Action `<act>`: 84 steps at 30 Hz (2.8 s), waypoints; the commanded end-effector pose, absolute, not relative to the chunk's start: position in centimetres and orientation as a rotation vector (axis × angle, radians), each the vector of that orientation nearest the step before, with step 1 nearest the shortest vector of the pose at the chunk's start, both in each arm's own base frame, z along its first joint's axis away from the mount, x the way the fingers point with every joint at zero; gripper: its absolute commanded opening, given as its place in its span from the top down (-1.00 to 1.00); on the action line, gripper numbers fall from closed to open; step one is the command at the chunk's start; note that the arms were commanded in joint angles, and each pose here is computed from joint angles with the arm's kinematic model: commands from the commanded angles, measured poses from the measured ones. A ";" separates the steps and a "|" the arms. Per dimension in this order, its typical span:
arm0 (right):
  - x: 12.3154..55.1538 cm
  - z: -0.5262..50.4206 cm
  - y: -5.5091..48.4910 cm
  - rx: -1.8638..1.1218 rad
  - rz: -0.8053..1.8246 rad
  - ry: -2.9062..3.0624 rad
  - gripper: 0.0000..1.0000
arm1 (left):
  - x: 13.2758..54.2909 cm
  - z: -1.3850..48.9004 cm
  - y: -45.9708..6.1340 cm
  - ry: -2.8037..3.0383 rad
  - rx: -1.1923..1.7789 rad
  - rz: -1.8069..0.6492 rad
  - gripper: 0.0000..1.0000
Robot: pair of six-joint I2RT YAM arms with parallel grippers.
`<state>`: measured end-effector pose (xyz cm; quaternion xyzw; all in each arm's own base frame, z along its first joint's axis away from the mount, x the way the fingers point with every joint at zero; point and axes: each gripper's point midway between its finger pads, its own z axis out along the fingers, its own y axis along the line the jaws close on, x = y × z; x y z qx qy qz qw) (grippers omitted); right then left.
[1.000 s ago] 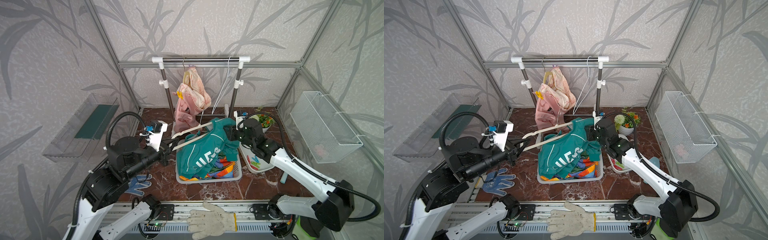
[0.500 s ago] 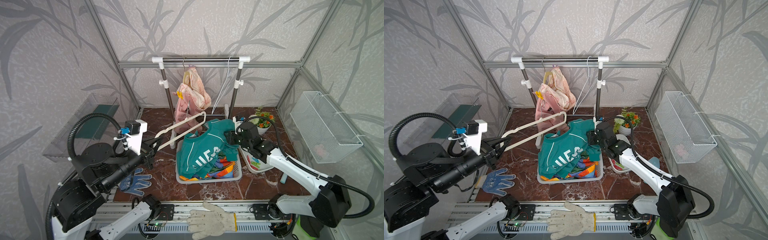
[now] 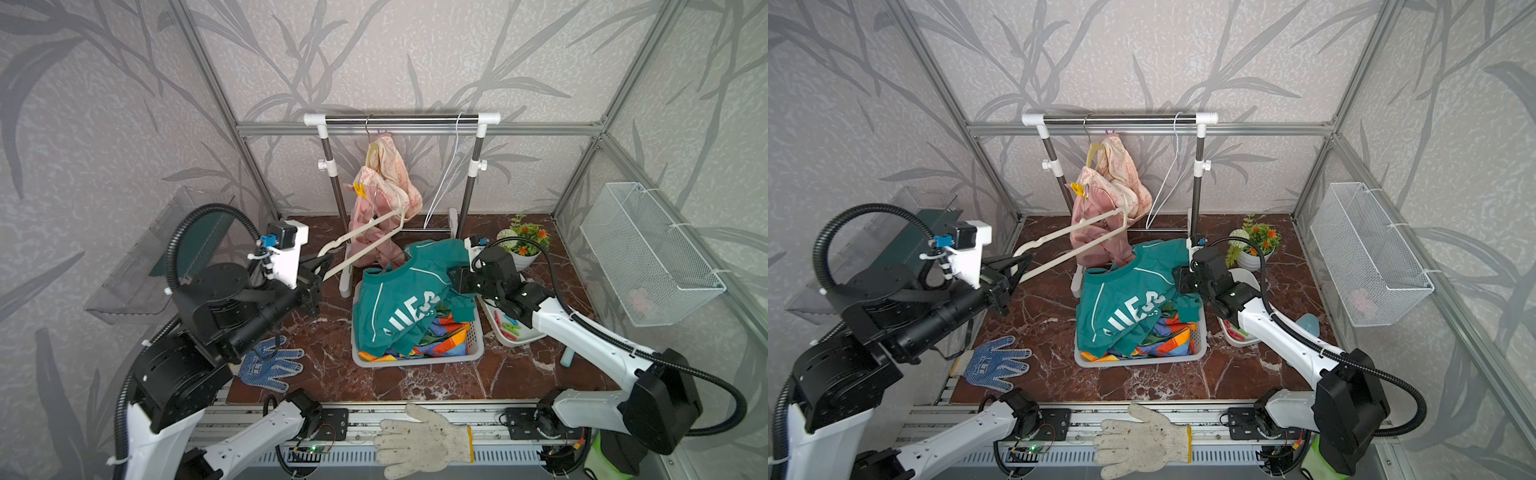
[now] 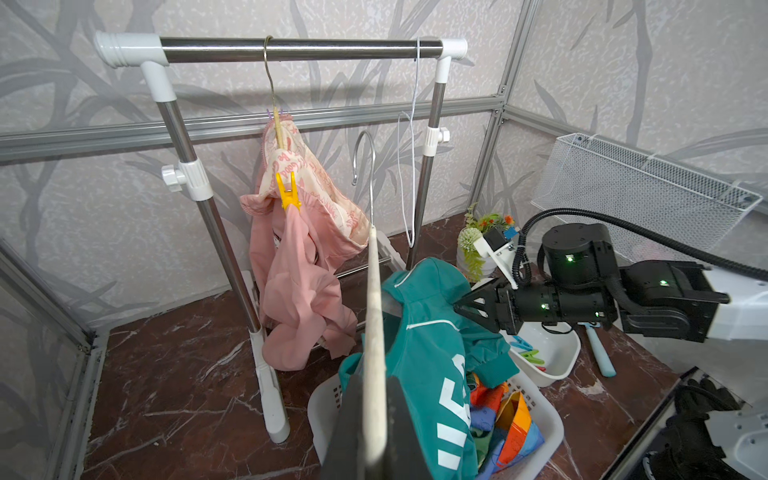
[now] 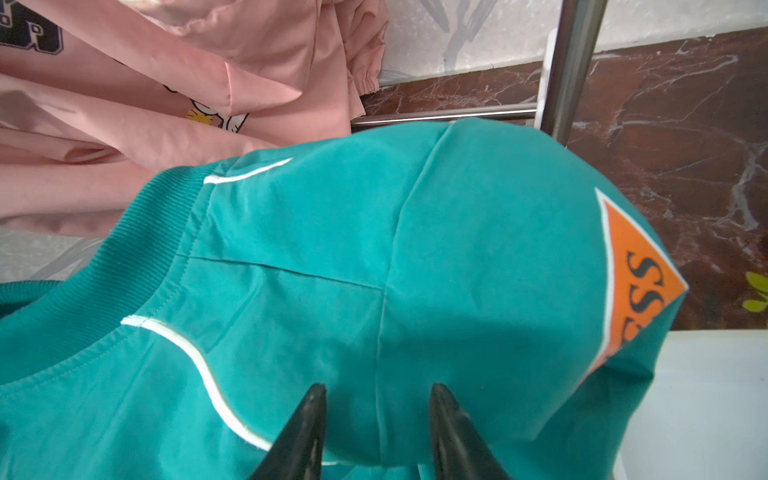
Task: Remove the clothespins securing jackets to the hanger
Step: Remove the jacket from the hanger, then place the hanger on the clothesline.
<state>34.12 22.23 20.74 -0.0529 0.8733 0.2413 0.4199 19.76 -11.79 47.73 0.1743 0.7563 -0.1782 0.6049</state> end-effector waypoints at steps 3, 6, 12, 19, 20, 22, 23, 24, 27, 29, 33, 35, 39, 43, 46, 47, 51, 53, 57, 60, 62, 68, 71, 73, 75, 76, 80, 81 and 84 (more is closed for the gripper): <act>33.2 21.9 21.7 -0.136 0.623 2.164 0.15 | 22.6 50.3 -12.8 1.628 0.396 -0.350 1.00; 33.1 22.1 21.7 -0.141 0.625 2.159 0.15 | 24.1 50.7 -13.2 1.607 0.386 -0.307 1.00; 33.1 22.1 21.8 -0.141 0.633 2.160 0.15 | 25.5 52.0 -13.7 1.536 0.364 -0.291 1.00; 33.3 21.9 21.8 -0.139 0.626 2.169 0.16 | 27.5 53.5 -15.2 1.460 0.357 -0.294 1.00; 33.3 21.8 21.9 -0.140 0.626 2.169 0.15 | 27.9 53.6 -15.5 1.457 0.361 -0.288 1.00; 33.2 22.0 21.8 -0.145 0.630 2.163 0.15 | 29.0 53.5 -16.1 1.440 0.368 -0.270 1.00; 33.1 22.0 21.7 -0.146 0.627 2.161 0.15 | 29.4 53.5 -16.4 1.431 0.367 -0.267 1.00; 33.0 22.1 21.7 -0.151 0.624 2.158 0.16 | 29.7 53.7 -16.7 1.422 0.368 -0.266 1.00; 32.8 22.3 21.3 -0.157 0.609 2.154 0.15 | 30.6 54.3 -17.4 1.405 0.368 -0.271 1.00; 32.7 22.4 21.3 -0.166 0.606 2.153 0.15 | 31.3 54.8 -17.6 1.389 0.354 -0.264 1.00; 32.6 22.5 21.2 -0.169 0.603 2.151 0.15 | 32.8 54.9 -18.1 1.392 0.338 -0.242 1.00; 32.5 22.5 21.2 -0.173 0.604 2.151 0.15 | 33.5 54.9 -18.2 1.397 0.328 -0.227 1.00; 32.4 22.6 21.1 -0.179 0.600 2.150 0.15 | 34.3 54.9 -18.6 1.377 0.328 -0.218 1.00; 32.3 22.5 21.0 -0.180 0.593 2.154 0.15 | 35.3 54.6 -18.9 1.384 0.330 -0.214 1.00; 32.3 22.4 20.9 -0.179 0.591 2.160 0.16 | 36.3 54.2 -18.8 1.391 0.320 -0.211 1.00; 32.2 22.4 20.9 -0.181 0.591 2.160 0.16 | 36.6 54.1 -18.7 1.397 0.317 -0.216 1.00; 32.2 22.4 20.4 -0.171 0.577 2.159 0.14 | 37.6 53.2 -18.7 1.429 0.313 -0.235 1.00; 32.2 22.6 20.0 -0.165 0.574 2.153 0.09 | 37.9 52.9 -18.6 1.439 0.310 -0.234 1.00; 32.1 22.9 19.3 -0.154 0.567 2.146 0.06 | 38.4 52.6 -18.0 1.453 0.298 -0.232 1.00; 31.9 22.8 19.0 -0.147 0.570 2.147 0.06 | 38.5 53.3 -17.8 1.437 0.303 -0.250 1.00; 31.8 22.7 18.9 -0.143 0.573 2.150 0.05 | 38.6 53.4 -17.9 1.447 0.319 -0.271 1.00; 31.8 22.5 18.8 -0.136 0.583 2.155 0.06 | 38.8 52.0 -19.3 1.474 0.383 -0.364 1.00; 31.7 22.6 18.8 -0.139 0.586 2.154 0.06 | 38.7 51.6 -19.5 1.483 0.401 -0.415 1.00; 31.7 22.6 18.7 -0.138 0.586 2.154 0.06 | 38.8 51.3 -19.5 1.486 0.403 -0.430 1.00; 31.7 22.6 18.6 -0.135 0.584 2.156 0.05 | 38.9 51.0 -19.2 1.501 0.396 -0.435 1.00; 31.7 22.5 18.6 -0.135 0.584 2.157 0.06 | 38.9 50.7 -19.3 1.510 0.398 -0.443 1.00; 31.8 22.5 18.3 -0.121 0.579 2.157 0.05 | 38.2 49.6 -19.2 1.533 0.402 -0.458 1.00; 31.8 22.5 18.3 -0.121 0.579 2.157 0.05 | 38.0 49.4 -19.1 1.540 0.400 -0.458 1.00; 32.2 22.8 18.1 -0.133 0.562 2.150 -0.10 | 37.4 48.3 -18.9 1.567 0.407 -0.456 1.00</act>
